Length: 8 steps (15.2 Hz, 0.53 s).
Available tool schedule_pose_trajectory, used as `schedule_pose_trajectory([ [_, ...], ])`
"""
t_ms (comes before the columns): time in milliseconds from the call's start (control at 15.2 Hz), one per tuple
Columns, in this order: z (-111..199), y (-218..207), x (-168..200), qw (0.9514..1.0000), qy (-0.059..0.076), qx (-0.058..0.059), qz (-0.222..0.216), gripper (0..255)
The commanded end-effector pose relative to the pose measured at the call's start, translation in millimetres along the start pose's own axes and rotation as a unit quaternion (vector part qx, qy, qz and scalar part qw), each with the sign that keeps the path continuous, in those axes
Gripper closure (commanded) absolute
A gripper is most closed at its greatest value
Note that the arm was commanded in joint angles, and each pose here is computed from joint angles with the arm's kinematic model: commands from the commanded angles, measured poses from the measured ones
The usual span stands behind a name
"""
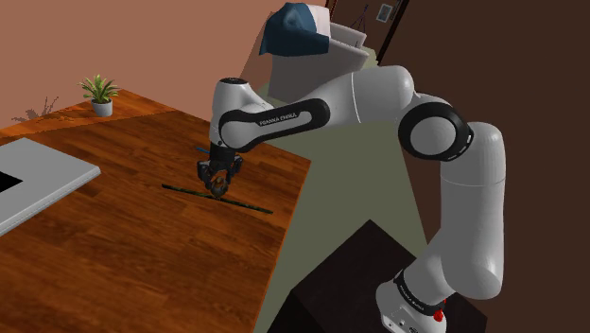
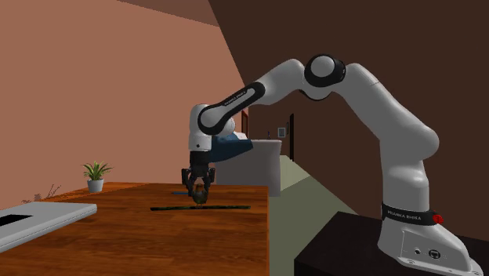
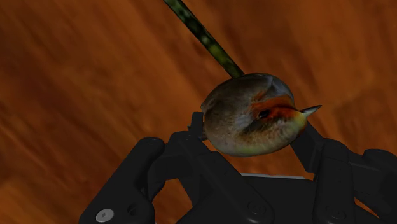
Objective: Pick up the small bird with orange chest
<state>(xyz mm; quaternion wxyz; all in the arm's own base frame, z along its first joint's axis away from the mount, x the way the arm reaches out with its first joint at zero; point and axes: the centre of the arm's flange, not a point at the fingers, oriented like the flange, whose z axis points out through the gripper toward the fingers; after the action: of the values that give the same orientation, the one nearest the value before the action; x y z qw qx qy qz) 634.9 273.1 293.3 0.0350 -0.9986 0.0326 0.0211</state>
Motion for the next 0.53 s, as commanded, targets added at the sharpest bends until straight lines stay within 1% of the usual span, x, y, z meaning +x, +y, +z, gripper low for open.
schedule_pose_trajectory([
  [0,1.1,0.4,0.0,1.0,-0.001,0.0,0.0,255],
  [462,-35.7,-2.1,-1.7,1.0,-0.001,0.0,0.0,255],
])
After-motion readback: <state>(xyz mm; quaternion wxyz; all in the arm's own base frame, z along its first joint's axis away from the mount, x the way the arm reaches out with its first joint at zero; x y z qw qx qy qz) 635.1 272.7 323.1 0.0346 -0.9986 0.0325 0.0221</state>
